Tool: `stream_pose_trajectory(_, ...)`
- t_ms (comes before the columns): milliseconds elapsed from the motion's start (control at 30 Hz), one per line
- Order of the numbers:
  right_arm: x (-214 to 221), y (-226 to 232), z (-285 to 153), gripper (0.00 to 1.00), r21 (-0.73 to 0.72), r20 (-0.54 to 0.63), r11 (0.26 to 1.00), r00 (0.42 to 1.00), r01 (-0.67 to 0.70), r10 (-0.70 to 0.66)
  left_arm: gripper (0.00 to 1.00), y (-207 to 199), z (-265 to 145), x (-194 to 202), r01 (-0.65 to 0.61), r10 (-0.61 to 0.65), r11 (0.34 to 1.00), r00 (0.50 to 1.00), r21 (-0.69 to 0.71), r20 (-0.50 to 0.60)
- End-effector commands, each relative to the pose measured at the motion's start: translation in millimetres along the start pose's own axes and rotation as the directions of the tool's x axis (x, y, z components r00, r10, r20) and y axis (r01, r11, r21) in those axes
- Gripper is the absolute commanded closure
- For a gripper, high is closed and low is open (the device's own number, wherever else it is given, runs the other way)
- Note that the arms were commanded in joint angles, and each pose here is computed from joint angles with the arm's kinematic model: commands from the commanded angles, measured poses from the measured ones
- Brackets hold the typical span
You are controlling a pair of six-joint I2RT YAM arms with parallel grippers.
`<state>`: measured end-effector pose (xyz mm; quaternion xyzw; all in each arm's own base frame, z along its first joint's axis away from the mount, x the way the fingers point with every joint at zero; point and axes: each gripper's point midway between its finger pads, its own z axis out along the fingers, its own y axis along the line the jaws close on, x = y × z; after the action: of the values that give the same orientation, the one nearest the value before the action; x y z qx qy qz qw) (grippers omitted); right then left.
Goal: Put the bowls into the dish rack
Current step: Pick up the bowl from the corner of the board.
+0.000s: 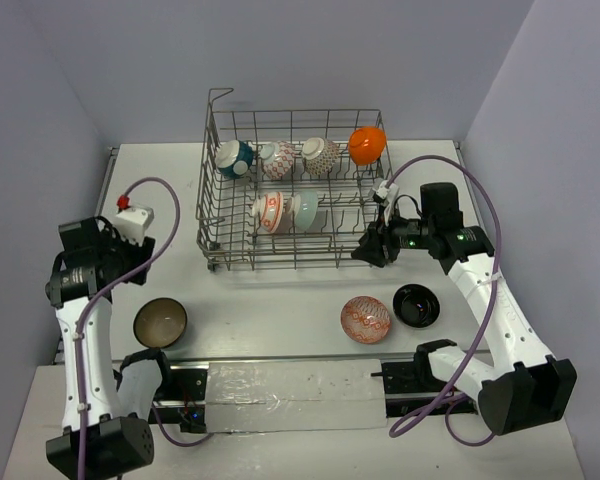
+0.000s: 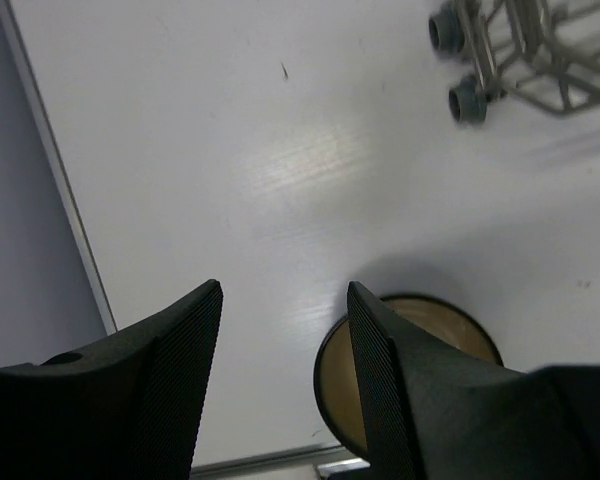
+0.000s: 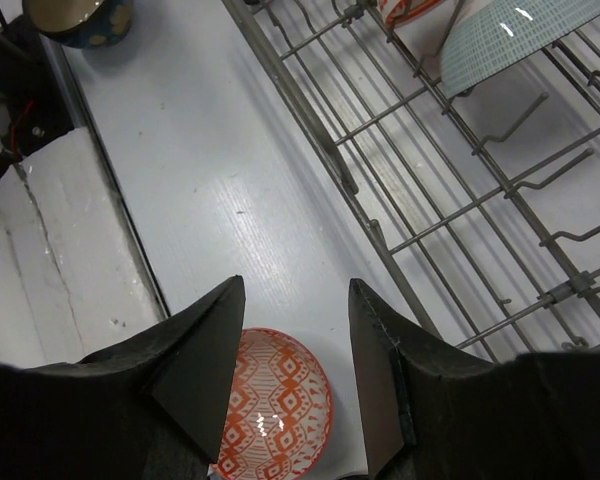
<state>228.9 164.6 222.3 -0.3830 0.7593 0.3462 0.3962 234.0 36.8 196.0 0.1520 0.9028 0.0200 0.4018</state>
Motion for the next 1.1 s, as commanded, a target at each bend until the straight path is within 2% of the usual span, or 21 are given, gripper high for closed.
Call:
stream_pose_trajectory(0,-7.2,-5.9,-0.8,0.46,0.039,0.029,0.998,0.998,0.048,-0.049,0.41,-11.4,4.3,43.8,-0.137,0.143,0.989,0.984,0.063,-0.109)
stream_pose_trajectory(200,-2.4,-14.8,0.2,0.46,0.077,0.007,0.996,0.999,0.042,-0.043,0.37,-40.2,11.4,70.0,-0.19,0.225,0.953,0.966,0.237,-0.129)
stream_pose_trajectory(500,3.8,-24.3,0.8,0.46,0.114,-0.023,0.992,0.999,0.046,-0.044,0.38,-37.7,32.8,92.5,-0.222,0.286,0.929,0.939,0.297,-0.192)
stream_pose_trajectory(1067,16.2,-36.4,7.5,0.46,0.132,-0.078,0.991,0.997,0.032,-0.022,0.41,-55.0,44.5,120.0,-0.216,0.323,0.887,0.922,0.408,-0.214)
